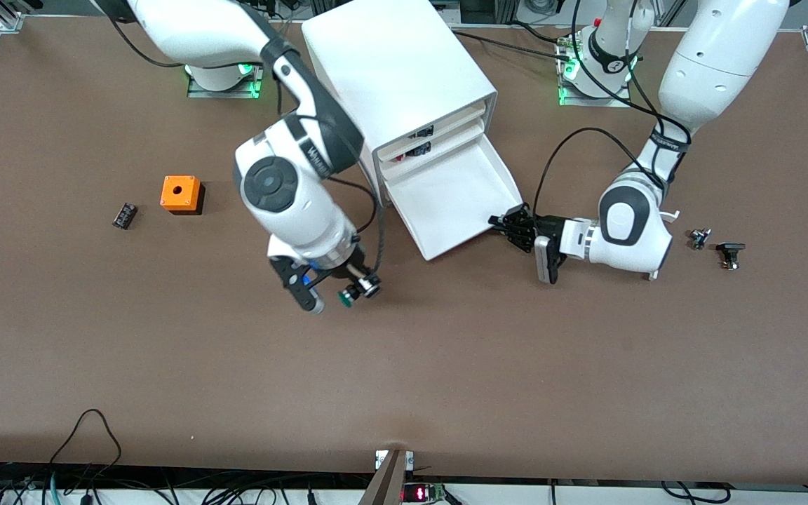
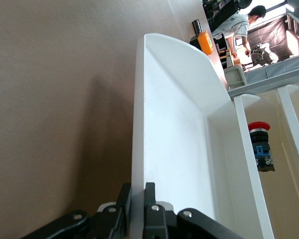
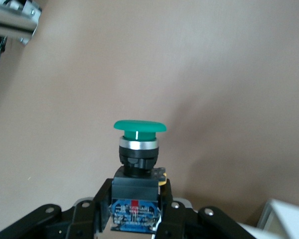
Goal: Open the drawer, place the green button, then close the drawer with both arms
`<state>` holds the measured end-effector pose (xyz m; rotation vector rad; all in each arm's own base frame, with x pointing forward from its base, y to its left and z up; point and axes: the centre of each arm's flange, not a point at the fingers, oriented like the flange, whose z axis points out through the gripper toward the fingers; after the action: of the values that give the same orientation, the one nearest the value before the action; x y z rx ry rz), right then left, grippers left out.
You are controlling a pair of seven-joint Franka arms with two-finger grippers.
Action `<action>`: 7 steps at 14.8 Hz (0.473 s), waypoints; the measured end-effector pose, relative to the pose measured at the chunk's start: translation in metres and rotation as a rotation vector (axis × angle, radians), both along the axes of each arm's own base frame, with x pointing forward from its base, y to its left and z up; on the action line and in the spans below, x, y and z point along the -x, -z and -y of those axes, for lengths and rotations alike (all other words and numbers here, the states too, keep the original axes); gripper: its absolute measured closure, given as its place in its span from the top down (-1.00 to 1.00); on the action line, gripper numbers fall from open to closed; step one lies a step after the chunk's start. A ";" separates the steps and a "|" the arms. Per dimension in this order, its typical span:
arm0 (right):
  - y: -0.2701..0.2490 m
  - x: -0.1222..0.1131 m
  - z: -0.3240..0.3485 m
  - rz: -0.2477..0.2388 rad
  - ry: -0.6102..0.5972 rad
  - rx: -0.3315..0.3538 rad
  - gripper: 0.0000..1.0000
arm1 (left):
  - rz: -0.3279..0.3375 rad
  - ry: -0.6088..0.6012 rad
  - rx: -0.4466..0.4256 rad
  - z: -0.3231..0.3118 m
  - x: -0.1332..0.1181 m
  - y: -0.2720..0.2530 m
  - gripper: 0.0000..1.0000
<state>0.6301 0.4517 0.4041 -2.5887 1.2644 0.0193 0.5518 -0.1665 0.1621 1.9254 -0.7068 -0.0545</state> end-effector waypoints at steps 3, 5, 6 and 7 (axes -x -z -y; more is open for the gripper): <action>-0.004 0.032 -0.043 -0.020 0.043 -0.013 -0.18 | 0.011 0.014 -0.010 -0.004 -0.006 0.000 -0.58; -0.005 0.053 -0.068 -0.035 0.074 -0.020 -0.18 | 0.009 0.015 -0.002 -0.006 -0.009 -0.003 -0.21; -0.006 0.063 -0.079 -0.040 0.087 -0.020 -0.18 | -0.003 0.015 0.005 -0.008 -0.011 -0.006 -0.03; -0.006 0.073 -0.089 -0.039 0.092 -0.016 -0.18 | -0.022 0.019 -0.001 -0.010 -0.014 -0.010 0.19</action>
<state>0.5572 0.5410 0.4100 -2.5254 1.3906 0.0624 0.5655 -0.1569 0.1724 1.9159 -0.7104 -0.0882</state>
